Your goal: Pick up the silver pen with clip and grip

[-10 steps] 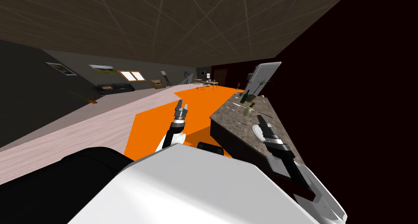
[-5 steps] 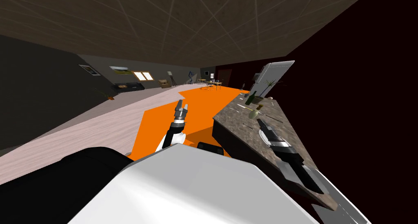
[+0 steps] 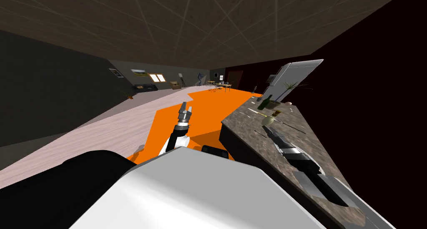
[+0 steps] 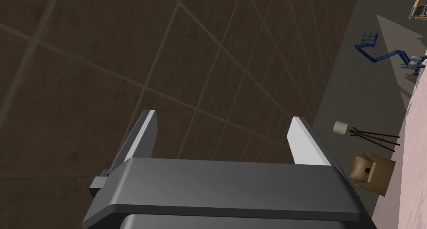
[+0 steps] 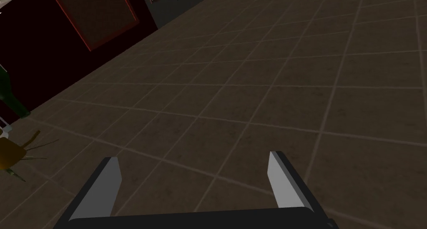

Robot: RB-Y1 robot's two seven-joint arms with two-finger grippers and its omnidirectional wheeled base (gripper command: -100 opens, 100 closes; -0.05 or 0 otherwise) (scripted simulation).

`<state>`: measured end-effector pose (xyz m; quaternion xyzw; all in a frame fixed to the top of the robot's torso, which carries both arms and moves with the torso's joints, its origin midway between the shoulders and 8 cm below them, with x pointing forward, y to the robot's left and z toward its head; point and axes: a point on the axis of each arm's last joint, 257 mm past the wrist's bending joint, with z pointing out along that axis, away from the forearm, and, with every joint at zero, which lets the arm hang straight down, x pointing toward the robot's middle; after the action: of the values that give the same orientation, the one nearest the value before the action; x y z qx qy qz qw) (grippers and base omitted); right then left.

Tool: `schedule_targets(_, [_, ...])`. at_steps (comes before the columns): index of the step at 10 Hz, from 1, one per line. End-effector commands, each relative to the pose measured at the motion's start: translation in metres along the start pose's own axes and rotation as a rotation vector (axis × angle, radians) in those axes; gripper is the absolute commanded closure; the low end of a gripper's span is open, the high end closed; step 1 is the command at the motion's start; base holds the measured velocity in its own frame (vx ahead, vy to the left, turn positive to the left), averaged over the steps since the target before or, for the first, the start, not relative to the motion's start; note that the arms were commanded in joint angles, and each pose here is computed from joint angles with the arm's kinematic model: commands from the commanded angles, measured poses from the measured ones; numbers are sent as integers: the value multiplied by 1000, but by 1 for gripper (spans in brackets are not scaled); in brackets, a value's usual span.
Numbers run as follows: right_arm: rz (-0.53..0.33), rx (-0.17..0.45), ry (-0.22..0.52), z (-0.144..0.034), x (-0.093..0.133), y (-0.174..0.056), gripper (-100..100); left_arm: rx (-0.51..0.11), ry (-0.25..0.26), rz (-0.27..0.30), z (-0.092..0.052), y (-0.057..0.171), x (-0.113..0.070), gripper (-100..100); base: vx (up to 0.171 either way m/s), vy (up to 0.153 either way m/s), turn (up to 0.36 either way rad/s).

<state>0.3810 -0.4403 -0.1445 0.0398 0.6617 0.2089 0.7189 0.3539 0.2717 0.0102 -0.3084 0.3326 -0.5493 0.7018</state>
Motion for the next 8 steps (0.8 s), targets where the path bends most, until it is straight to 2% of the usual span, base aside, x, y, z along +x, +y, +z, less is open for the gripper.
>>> schedule_targets(1, [-41, 12, 49, -4, 8, -13, -100, 0, 0, 0, 0, 0, 0, 0, 30, 47, 74])
schedule_targets(2, [-78, 17, 105, -12, 20, -23, -100, 0, 0, 0, 0, 0, 0, 0, 28, 47, 132])
schedule_targets(3, [-86, 26, 115, -14, 21, -28, -100, 0, 0, 0, 0, 0, 0, 0, 26, 35, 84])
schedule_targets(4, [-125, 24, 176, -23, 33, -37, -100, 0, 0, 0, 0, 0, 0, 0, 29, 43, 170])
schedule_targets(5, [-127, 38, 184, -26, 34, -44, -100, 0, 0, 0, 0, 0, 0, 0, 23, 31, 110])
schedule_targets(6, [-167, 42, 252, -38, 47, -55, -100, 0, 0, 0, 0, 0, 0, 0, 27, 40, 192])
schedule_targets(7, [-167, 51, 256, -40, 48, -59, -100, 0, 0, 0, 0, 0, 0, 0, 33, 35, 85])
schedule_targets(8, [-203, 44, 322, -51, 59, -66, -100, 0, 0, 0, 0, 0, 0, 0, 42, 52, 169])
